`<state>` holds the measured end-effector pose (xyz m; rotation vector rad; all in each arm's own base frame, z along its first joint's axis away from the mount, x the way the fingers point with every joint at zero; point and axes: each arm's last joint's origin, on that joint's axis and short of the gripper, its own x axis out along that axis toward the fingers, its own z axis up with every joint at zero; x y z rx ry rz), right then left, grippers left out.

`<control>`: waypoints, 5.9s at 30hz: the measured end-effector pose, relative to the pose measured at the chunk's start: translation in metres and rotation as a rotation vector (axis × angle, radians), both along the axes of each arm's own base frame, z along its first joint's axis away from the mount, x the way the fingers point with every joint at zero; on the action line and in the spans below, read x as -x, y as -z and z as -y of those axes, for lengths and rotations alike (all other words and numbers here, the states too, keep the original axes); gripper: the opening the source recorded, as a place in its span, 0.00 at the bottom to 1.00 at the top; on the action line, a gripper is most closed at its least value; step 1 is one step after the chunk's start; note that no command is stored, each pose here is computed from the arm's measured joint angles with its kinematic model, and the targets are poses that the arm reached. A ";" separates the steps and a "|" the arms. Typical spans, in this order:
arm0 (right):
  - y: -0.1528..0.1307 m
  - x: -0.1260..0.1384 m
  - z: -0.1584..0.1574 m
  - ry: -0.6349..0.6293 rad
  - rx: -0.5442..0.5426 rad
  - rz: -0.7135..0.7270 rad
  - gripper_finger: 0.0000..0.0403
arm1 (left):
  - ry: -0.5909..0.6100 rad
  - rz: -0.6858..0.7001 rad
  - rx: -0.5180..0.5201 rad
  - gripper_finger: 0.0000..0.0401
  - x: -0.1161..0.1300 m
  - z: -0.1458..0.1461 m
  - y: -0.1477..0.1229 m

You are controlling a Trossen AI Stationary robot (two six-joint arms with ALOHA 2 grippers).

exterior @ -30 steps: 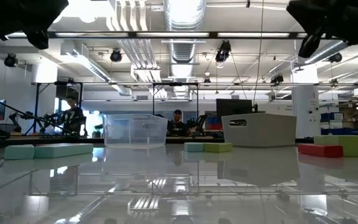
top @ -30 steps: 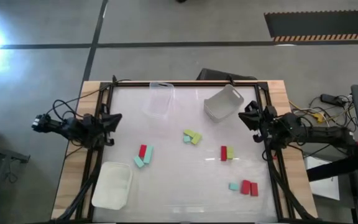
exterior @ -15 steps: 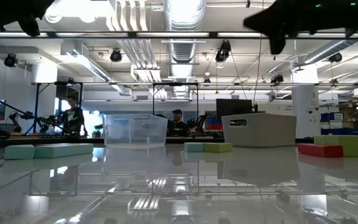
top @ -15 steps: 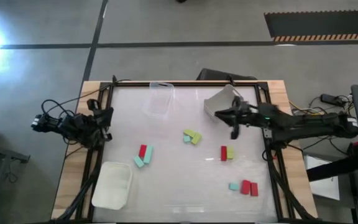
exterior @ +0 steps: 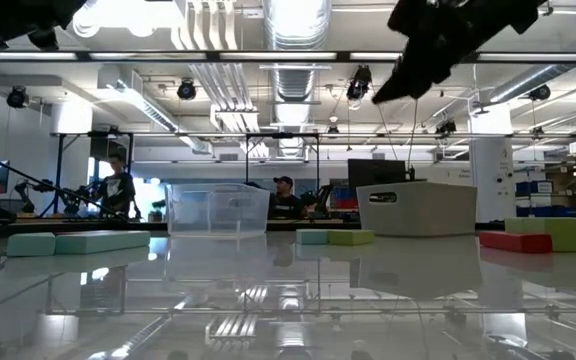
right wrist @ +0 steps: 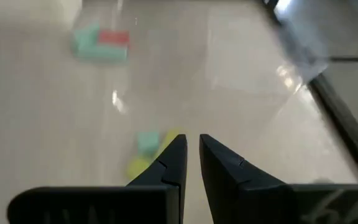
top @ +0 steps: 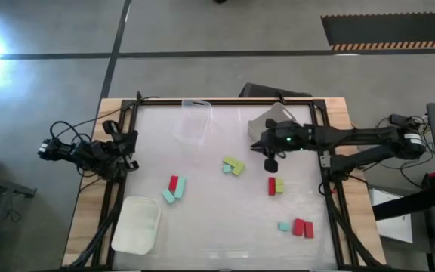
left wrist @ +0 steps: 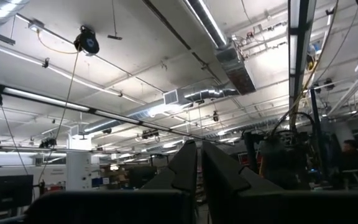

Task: Sort & place blocks by color
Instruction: Put the green block into the gray bin, then put the light blue block into the transparent bin

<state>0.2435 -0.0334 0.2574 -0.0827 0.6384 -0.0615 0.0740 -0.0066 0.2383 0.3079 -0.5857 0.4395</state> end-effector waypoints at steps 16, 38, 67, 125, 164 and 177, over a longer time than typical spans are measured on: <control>0.044 -0.058 0.002 -0.281 0.054 -0.250 0.08 | 0.002 -0.026 -0.006 0.02 -0.003 0.001 0.002; 0.075 -0.113 0.008 -0.186 -0.034 -0.556 0.43 | 0.002 -0.009 -0.001 0.02 -0.003 0.001 0.001; 0.109 -0.117 -0.001 -0.240 0.074 -0.699 0.53 | 0.002 -0.016 -0.003 0.02 -0.004 0.001 0.002; -0.014 -0.008 0.113 0.978 -0.513 -0.521 0.28 | 0.003 -0.014 -0.001 0.02 -0.004 0.001 0.002; 0.061 -0.031 0.148 0.937 -0.459 -0.753 0.45 | 0.003 -0.016 -0.002 0.02 -0.004 0.001 0.002; -0.019 -0.015 0.096 0.825 -0.319 -0.416 0.35 | 0.006 -0.081 0.064 0.02 -0.014 0.003 0.003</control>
